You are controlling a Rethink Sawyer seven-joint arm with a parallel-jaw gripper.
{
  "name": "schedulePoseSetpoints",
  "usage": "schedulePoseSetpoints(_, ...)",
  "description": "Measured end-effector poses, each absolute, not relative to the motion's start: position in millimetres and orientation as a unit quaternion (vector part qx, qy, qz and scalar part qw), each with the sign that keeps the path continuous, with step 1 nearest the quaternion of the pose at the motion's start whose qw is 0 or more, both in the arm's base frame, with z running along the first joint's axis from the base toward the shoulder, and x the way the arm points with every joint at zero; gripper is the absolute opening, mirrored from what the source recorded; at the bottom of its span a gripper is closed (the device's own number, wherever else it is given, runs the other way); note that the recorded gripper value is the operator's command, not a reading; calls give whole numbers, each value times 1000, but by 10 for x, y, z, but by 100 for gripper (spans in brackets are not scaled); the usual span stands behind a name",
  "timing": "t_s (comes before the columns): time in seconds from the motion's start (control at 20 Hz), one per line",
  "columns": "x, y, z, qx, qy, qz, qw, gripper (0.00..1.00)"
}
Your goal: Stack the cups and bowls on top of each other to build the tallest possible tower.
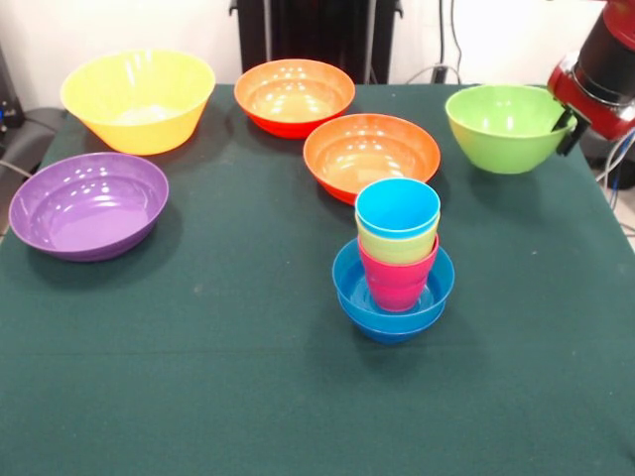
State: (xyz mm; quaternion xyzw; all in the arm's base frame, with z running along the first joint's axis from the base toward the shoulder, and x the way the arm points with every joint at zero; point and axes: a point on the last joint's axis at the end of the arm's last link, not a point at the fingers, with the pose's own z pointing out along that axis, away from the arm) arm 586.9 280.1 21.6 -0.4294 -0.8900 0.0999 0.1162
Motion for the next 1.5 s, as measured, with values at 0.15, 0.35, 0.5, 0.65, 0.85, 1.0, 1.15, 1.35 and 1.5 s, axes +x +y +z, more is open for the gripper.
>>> schedulePoseSetpoints(0.15,5901,2725,274,-436,-883,105,137,0)
schedulePoseSetpoints(0.35,5927,2687,355,-439,-879,105,151,0)
schedulePoseSetpoints(0.5,5941,2694,416,-440,-878,103,156,0)
schedulePoseSetpoints(0.65,5969,2724,460,-438,-879,101,157,0)
schedulePoseSetpoints(0.85,6001,2772,468,-431,-884,98,153,0)
schedulePoseSetpoints(1.0,6002,2799,463,-427,-886,97,152,0)
schedulePoseSetpoints(1.15,6010,2812,460,-420,-890,99,148,0)
schedulePoseSetpoints(1.35,6044,2802,468,-416,-892,99,144,0)
schedulePoseSetpoints(1.5,6107,2750,495,-416,-893,100,143,0)
